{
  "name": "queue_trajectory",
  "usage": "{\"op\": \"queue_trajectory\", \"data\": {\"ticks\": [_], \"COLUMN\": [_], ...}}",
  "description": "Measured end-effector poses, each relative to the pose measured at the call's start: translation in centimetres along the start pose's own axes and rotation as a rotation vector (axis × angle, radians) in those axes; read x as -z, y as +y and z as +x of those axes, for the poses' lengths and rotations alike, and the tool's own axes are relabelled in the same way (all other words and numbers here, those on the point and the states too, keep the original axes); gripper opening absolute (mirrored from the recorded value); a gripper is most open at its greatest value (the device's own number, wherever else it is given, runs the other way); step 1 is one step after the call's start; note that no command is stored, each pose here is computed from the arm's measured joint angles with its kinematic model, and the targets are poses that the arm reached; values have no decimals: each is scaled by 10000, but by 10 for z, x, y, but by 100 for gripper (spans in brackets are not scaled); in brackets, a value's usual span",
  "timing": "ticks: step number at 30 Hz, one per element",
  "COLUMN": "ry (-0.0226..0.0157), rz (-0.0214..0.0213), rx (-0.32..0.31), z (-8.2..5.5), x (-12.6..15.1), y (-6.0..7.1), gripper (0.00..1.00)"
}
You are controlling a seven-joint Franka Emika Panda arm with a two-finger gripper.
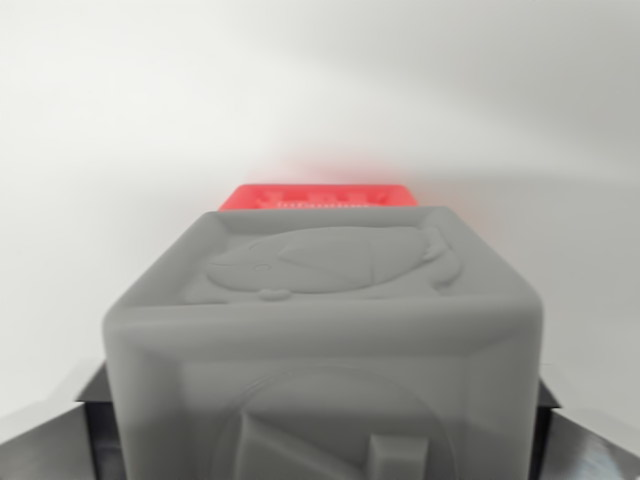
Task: Destack cube
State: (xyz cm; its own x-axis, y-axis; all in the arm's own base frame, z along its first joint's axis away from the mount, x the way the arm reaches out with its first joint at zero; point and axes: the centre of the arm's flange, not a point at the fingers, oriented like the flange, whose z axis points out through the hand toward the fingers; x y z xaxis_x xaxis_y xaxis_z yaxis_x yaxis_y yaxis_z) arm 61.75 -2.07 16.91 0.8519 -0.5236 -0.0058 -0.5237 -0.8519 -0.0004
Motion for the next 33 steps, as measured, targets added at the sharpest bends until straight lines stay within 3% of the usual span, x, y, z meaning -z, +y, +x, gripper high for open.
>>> {"op": "queue_trajectory", "data": {"ticks": [28,33], "ry": [8,23], "rz": [1,7], "rx": [-5,-4], "z": [0,1], "x": [1,4], "y": [0,0], "gripper": [0,0]}}
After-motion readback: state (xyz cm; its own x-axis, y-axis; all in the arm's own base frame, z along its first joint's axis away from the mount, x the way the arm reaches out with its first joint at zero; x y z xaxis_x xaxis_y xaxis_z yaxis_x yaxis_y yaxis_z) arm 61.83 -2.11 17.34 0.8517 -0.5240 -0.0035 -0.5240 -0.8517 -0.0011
